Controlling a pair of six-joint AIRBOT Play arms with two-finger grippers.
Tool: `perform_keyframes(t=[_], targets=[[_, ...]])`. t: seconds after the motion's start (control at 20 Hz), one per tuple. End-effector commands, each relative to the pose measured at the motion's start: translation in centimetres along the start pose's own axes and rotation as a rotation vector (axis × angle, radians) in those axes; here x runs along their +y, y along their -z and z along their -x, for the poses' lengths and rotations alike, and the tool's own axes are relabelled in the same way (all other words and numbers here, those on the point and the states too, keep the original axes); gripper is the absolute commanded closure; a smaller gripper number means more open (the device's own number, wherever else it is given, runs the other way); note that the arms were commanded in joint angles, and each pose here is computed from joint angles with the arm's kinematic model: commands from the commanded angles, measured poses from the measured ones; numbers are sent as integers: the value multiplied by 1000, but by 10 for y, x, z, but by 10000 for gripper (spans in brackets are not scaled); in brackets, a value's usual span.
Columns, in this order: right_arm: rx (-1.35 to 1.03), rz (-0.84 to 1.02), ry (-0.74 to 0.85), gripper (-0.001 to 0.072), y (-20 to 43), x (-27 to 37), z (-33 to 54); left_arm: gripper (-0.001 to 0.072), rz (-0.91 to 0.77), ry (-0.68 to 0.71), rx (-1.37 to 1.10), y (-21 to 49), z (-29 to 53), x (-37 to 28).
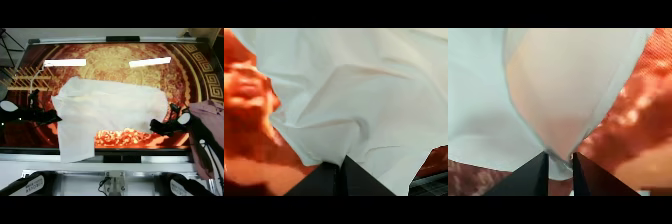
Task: Fold the shirts.
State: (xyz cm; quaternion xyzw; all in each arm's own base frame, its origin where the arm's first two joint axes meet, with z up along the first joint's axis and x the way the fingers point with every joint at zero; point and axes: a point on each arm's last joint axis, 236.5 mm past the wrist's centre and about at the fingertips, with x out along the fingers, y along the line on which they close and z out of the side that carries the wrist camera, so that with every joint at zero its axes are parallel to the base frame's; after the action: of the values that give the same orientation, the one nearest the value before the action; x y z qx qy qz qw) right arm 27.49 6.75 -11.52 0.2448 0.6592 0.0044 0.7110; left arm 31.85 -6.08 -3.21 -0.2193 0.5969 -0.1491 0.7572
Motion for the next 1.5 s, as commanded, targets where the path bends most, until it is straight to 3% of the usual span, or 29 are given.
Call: perform_keyframes(t=[0.0,0.05,0.25,0.4,0.55,0.65,0.75,0.9,1.25,1.45], targets=[[17,27,-57,547,2,11,-8,680,0,0,1,0,0,0],[24,40,-70,674,4,14,-7,679,-1,-1,1,0,0,0],[-82,103,-105,670,-14,33,24,680,-31,0,-13,-8,8,-4],[-315,221,-178,669,-52,77,104,681,-177,-5,-98,-46,57,-34],[-699,388,-267,670,-82,139,250,681,-360,-34,-435,-110,182,-109],[-1046,481,-333,670,-73,176,384,681,-500,-53,-793,-128,312,-185],[-1327,535,-398,670,-37,194,490,681,-599,-89,-1196,-101,451,-253],[-1581,586,-474,669,31,200,584,681,-500,-81,-1555,-29,570,-285],[-1692,597,-556,669,90,196,627,681,-519,-84,-1564,29,575,-293],[-1648,590,-445,670,77,186,611,681,-498,-112,-1465,18,553,-281]])
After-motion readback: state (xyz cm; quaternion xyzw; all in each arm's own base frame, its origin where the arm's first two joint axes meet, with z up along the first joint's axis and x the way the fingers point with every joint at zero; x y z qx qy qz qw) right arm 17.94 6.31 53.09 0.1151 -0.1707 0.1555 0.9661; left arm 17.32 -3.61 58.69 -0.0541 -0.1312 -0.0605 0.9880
